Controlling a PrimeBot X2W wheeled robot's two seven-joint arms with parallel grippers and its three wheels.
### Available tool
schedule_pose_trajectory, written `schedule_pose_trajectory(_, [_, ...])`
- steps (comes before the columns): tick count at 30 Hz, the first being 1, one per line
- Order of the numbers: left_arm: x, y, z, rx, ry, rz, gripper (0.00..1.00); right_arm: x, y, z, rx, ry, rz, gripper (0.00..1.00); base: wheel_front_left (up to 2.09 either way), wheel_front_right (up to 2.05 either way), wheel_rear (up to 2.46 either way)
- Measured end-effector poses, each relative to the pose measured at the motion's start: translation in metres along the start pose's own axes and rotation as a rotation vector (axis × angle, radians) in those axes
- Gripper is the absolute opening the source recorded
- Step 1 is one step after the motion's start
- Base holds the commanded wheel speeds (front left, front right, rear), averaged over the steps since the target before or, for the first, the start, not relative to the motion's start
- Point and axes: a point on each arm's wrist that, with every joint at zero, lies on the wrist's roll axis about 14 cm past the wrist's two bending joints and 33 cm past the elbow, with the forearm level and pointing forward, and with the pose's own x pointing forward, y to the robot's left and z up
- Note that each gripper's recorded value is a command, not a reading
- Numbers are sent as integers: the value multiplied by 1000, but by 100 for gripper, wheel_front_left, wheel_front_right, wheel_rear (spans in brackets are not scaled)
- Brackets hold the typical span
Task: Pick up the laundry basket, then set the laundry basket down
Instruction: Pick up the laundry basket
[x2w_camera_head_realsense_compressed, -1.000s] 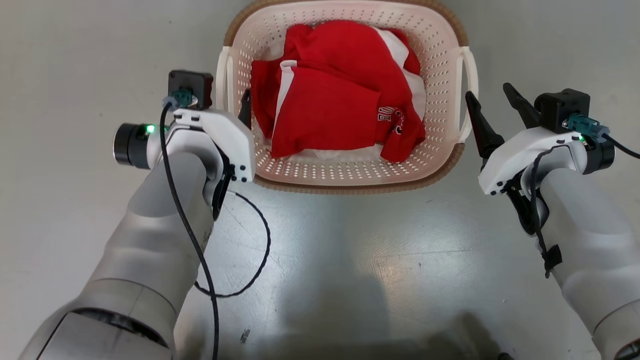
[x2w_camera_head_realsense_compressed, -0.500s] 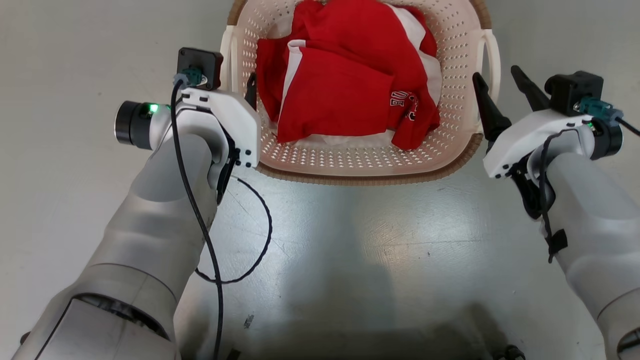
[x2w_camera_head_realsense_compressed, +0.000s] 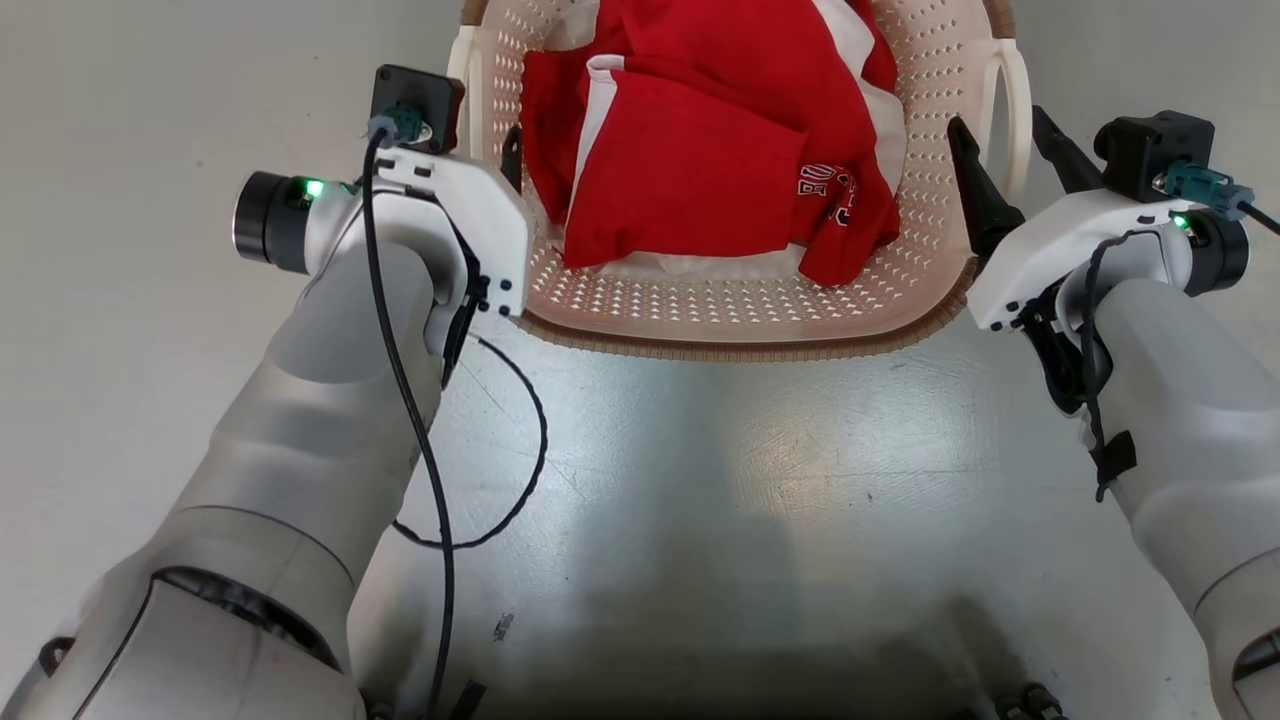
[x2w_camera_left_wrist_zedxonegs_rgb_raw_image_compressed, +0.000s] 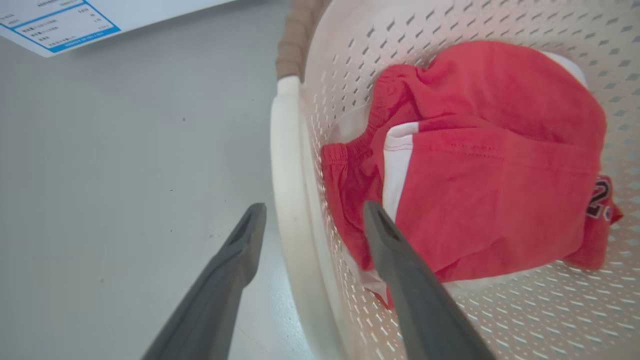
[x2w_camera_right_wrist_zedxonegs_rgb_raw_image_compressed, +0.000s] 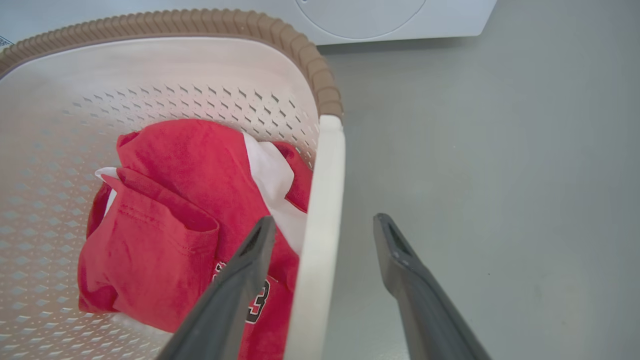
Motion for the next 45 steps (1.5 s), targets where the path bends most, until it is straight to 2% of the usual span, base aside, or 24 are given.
schedule_pose_trajectory(19, [1,-1,-3,-4,16,5,100,4,7,-2,-2,10,22,100,0,0,0])
schedule_pose_trajectory(20, [1,-2,-3,2,15,2,100,3,7,-3,-3,11,23,89,0,0,0])
schedule_pose_trajectory(21, [1,-3,0,7,-3,0,100,3,6,-4,-4,16,20,64,0,0,0])
schedule_pose_trajectory(22, [2,-3,2,11,-8,1,100,3,5,-5,-5,19,19,63,0,0,0])
schedule_pose_trajectory(23, [3,-3,4,20,-10,-3,65,2,4,-6,-6,22,17,43,0,0,0])
schedule_pose_trajectory(24, [4,-5,5,31,-13,-7,23,2,4,-7,-9,27,14,2,0,0,0])
schedule_pose_trajectory(25, [4,-6,6,39,-14,-13,0,2,3,-7,-12,31,12,0,0,0,0])
schedule_pose_trajectory(34, [-3,-6,9,44,10,-16,0,-3,5,-8,-64,62,16,0,0,0,0])
schedule_pose_trajectory(45, [-42,-6,13,9,24,1,0,-28,22,17,-100,94,48,0,0,0,0])
